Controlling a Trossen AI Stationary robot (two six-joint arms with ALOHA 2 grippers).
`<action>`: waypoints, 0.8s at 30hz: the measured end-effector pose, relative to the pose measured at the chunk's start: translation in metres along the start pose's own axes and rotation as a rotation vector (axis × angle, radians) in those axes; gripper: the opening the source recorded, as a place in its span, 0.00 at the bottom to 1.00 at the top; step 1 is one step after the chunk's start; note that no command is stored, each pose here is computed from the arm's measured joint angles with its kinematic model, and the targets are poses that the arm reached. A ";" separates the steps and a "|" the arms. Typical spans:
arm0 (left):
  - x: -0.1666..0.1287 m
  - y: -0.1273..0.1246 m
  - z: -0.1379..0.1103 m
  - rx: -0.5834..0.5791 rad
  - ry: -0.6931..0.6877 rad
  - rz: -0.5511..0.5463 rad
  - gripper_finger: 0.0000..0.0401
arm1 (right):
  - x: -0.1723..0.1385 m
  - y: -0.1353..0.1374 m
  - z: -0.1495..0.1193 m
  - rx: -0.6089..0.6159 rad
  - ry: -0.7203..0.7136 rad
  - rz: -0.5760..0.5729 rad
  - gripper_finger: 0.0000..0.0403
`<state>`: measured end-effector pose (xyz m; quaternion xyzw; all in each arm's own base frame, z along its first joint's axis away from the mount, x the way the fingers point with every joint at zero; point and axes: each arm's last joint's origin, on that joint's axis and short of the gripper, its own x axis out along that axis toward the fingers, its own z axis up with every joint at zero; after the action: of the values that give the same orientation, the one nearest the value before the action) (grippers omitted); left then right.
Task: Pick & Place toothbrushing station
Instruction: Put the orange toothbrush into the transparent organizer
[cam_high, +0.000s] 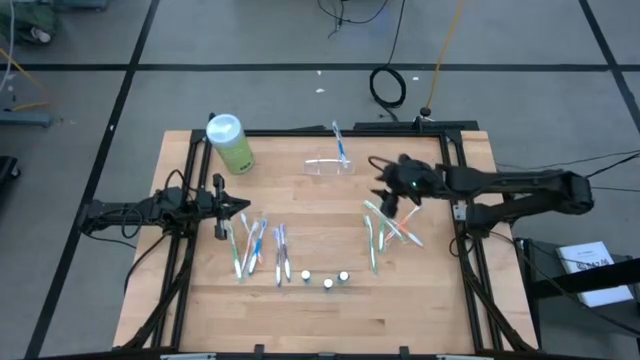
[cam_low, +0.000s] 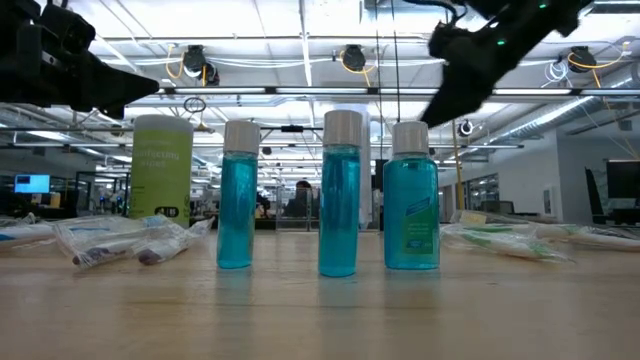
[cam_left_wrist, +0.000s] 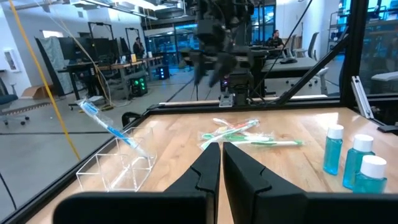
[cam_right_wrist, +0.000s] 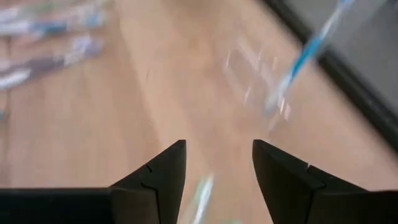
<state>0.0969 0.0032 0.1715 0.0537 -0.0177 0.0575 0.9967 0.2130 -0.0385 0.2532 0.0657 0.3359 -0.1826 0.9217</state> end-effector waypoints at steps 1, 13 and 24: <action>0.000 0.000 0.000 0.000 0.001 0.000 0.06 | -0.004 0.002 -0.005 0.011 0.043 0.004 0.44; 0.000 0.000 0.000 0.026 0.003 0.000 0.06 | -0.022 0.016 -0.060 0.081 0.439 0.060 0.44; 0.000 0.000 0.000 0.043 0.003 0.000 0.06 | -0.007 0.029 -0.101 0.140 0.530 0.182 0.44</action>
<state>0.0969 0.0032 0.1713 0.0749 -0.0148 0.0580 0.9954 0.1591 0.0152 0.1801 0.2043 0.5445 -0.0983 0.8075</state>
